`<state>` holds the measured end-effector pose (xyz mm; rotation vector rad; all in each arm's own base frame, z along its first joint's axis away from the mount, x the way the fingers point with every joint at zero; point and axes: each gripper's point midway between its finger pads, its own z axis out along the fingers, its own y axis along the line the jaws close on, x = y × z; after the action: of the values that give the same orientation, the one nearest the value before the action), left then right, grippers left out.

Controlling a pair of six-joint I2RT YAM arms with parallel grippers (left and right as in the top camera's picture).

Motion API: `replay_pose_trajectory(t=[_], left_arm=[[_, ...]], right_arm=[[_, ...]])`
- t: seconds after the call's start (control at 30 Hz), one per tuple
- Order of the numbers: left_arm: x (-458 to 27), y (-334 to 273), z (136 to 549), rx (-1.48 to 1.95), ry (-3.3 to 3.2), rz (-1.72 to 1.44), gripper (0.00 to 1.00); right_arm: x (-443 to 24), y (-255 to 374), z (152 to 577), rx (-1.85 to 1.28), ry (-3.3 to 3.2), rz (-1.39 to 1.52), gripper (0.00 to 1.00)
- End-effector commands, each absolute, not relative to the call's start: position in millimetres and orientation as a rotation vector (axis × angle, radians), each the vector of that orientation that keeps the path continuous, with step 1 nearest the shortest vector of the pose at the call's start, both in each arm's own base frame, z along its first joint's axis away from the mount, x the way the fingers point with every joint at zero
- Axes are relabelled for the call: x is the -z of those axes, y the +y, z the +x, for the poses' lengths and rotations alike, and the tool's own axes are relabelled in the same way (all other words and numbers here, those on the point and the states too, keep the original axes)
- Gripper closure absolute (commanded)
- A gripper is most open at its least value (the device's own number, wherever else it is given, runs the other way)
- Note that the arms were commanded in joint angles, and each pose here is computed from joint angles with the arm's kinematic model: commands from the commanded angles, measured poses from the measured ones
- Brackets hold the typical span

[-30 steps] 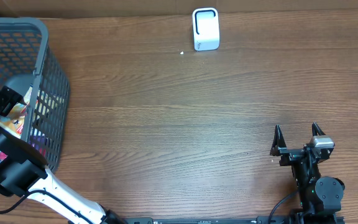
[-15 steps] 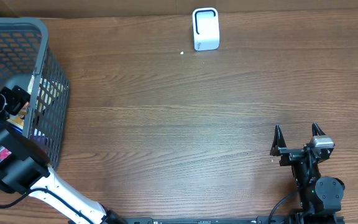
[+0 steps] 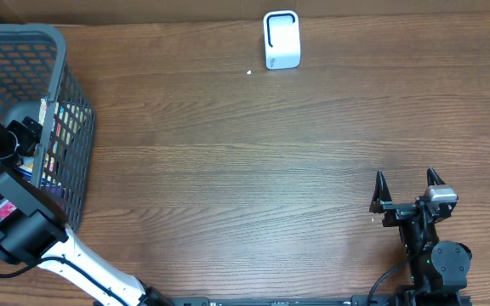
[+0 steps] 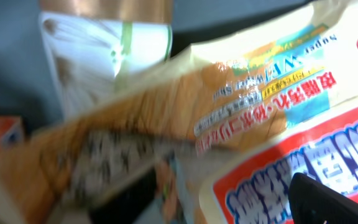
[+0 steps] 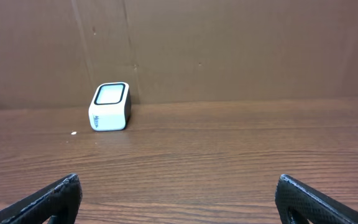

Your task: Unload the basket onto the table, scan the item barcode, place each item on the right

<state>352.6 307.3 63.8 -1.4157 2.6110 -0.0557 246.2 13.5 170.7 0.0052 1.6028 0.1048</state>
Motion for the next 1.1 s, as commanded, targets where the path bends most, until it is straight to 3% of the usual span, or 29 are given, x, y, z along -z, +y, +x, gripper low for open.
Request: replay_pose_trajectory(t=[0.0, 0.07, 0.3, 0.4, 0.53, 0.6, 0.87, 1.07], left_arm=[[-46.2, 288.6, 360.5, 0.152, 2.644, -1.371, 0.0], [-41.9, 282.4, 365.1, 0.187, 2.643, -1.354, 0.01], [-39.5, 273.5, 374.1, 0.197, 2.652, -1.314, 0.21], [-39.0, 271.2, 375.5, 0.193, 2.662, -1.296, 0.43], [-37.8, 265.8, 377.6, 0.195, 2.675, -1.283, 0.84], [-37.7, 264.2, 377.9, 0.197, 2.68, -1.28, 0.96], [-49.9, 268.2, 369.1, 0.202, 2.678, -1.315, 0.96], [-107.7, 286.8, 373.5, 0.188, 2.585, -1.307, 0.96]], right_arm=[[-169.6, 12.1, 246.2, -0.097, 1.595, 0.006, 0.0], [-169.6, 12.1, 246.2, -0.098, 1.595, 0.006, 0.0], [-169.6, 12.1, 246.2, -0.098, 1.595, 0.006, 0.0], [-169.6, 12.1, 246.2, -0.097, 1.595, 0.006, 0.0], [-169.6, 12.1, 246.2, -0.097, 1.595, 0.006, 0.0], [-169.6, 12.1, 246.2, -0.097, 1.595, 0.006, 0.0], [-169.6, 12.1, 246.2, -0.098, 1.595, 0.006, 0.0], [-169.6, 12.1, 246.2, -0.097, 1.595, 0.006, 0.0]])
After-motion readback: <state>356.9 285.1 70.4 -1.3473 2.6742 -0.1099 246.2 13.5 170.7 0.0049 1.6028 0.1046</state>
